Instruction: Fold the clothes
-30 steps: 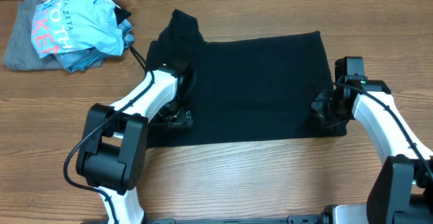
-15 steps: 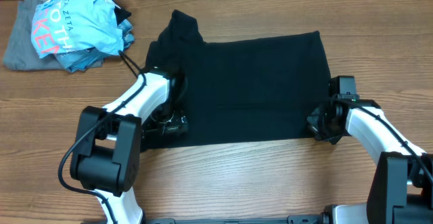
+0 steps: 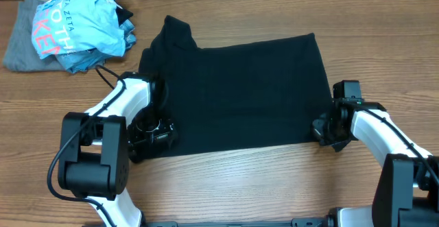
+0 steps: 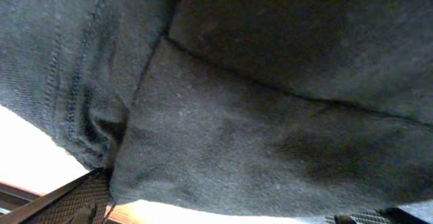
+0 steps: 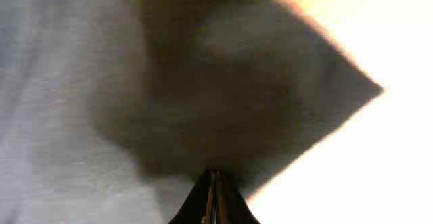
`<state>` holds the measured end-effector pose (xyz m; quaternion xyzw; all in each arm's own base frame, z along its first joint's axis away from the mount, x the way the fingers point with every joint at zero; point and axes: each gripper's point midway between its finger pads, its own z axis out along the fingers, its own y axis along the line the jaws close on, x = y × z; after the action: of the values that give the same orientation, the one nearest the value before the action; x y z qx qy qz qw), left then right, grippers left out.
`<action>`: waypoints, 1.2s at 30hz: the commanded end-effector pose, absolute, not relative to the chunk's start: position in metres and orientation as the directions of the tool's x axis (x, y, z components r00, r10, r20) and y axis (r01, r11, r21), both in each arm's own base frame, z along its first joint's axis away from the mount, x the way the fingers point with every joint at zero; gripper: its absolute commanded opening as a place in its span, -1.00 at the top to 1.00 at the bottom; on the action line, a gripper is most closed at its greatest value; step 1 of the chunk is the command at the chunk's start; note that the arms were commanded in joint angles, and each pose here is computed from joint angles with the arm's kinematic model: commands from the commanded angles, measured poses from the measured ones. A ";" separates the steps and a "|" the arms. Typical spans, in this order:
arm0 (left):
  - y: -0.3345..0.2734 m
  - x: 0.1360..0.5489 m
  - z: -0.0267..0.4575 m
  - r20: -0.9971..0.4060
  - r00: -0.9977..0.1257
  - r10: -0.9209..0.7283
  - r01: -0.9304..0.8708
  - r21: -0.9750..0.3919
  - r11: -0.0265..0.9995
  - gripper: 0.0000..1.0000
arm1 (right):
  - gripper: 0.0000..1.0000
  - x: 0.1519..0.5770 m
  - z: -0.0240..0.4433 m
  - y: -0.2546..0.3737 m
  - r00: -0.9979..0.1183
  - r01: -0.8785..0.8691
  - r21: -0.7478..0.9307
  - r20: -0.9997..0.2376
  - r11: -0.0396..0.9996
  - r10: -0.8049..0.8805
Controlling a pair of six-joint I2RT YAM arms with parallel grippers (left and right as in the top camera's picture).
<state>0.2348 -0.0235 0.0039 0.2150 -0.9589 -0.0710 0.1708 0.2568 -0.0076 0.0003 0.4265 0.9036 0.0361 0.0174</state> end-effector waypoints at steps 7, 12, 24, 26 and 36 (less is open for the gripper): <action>0.004 0.213 -0.002 0.292 -0.820 -0.491 -0.386 0.352 0.853 -1.00 | 0.93 0.236 0.016 -0.035 -0.496 0.867 -0.085 -0.063 0.491 0.866; 0.003 0.220 0.020 0.227 -0.846 -0.483 -0.408 0.309 0.859 -1.00 | 0.93 0.243 0.040 -0.036 -0.474 0.880 -0.031 -0.102 0.473 0.875; 0.002 0.238 0.053 0.082 -0.891 -0.447 -0.423 0.210 0.881 -1.00 | -0.34 0.343 0.173 -0.039 -0.610 0.627 0.254 -0.428 0.736 0.667; 0.001 0.239 0.052 0.082 -0.891 -0.447 -0.423 0.209 0.882 -0.99 | -0.36 0.346 0.158 -0.041 -0.627 0.638 0.223 -0.404 0.737 0.666; 0.001 0.239 0.053 0.083 -0.893 -0.443 -0.419 0.209 0.884 -1.00 | -0.14 0.347 0.054 -0.040 -0.721 0.674 0.041 -0.182 0.737 0.669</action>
<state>0.2379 -0.0041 0.0527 0.2254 -0.9683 -0.0851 0.0665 0.3497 -0.0376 0.0755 0.3660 0.9226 0.0001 0.1220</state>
